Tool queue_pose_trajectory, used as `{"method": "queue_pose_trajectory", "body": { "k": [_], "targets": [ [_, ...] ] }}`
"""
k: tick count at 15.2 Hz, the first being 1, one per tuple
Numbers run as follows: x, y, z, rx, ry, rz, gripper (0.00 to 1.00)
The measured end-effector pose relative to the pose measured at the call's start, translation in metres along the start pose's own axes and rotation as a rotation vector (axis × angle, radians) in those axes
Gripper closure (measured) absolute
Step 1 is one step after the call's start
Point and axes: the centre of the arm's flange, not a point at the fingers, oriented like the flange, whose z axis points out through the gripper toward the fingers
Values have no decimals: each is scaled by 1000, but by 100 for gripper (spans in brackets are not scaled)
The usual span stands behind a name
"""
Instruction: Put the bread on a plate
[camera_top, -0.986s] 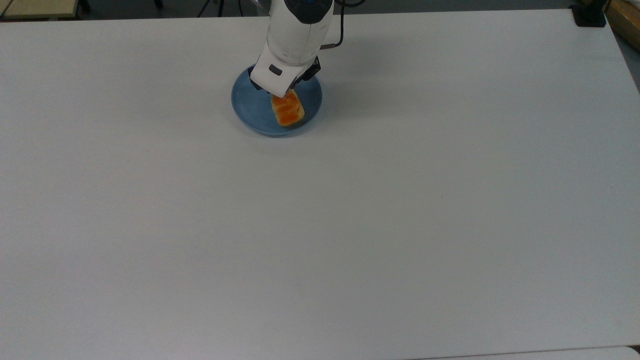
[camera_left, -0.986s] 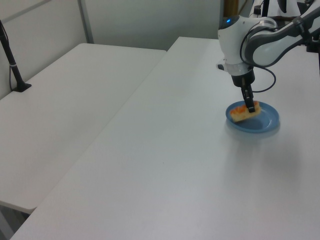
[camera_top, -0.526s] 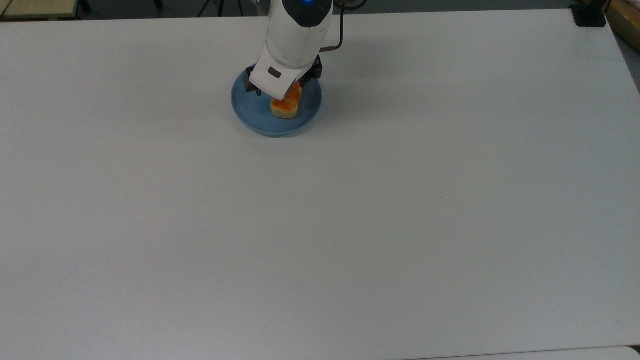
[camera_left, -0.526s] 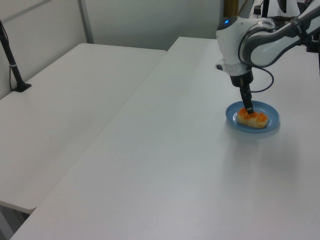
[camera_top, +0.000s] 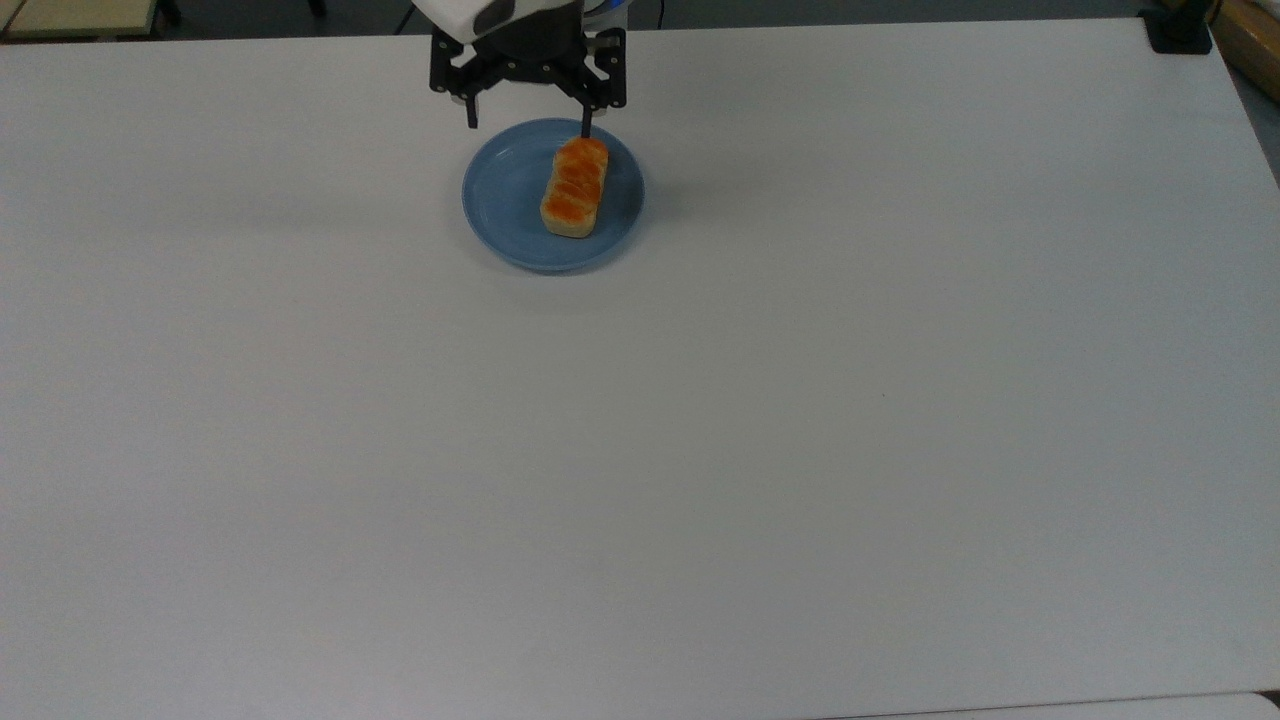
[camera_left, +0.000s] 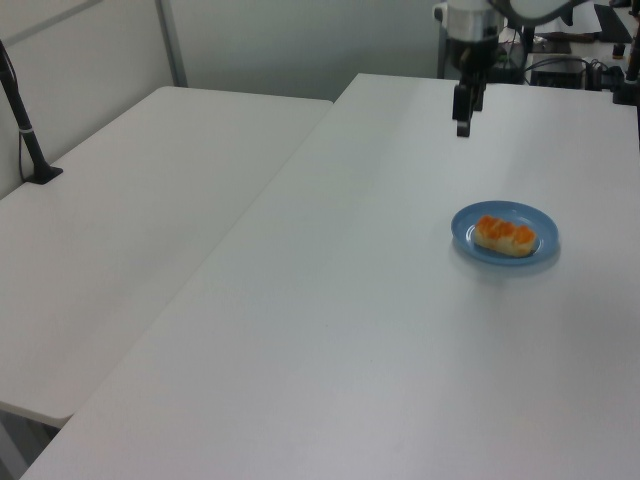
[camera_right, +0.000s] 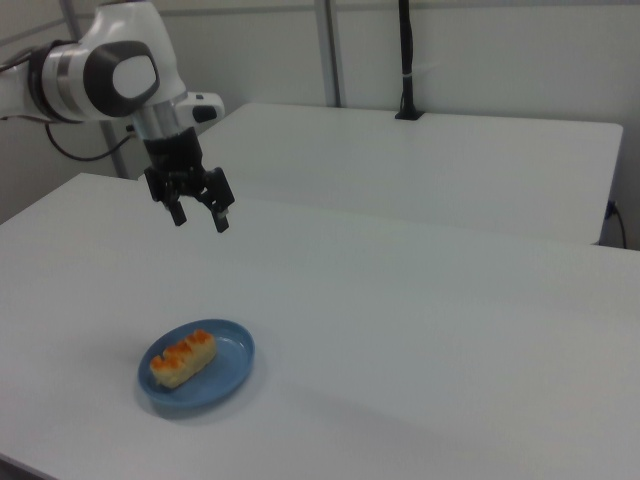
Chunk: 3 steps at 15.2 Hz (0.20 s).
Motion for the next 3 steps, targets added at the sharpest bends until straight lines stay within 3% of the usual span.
{"method": "queue_pose_trajectory", "body": {
  "k": [3],
  "targets": [
    [1,17,-14,2,27,54,0]
  ]
}}
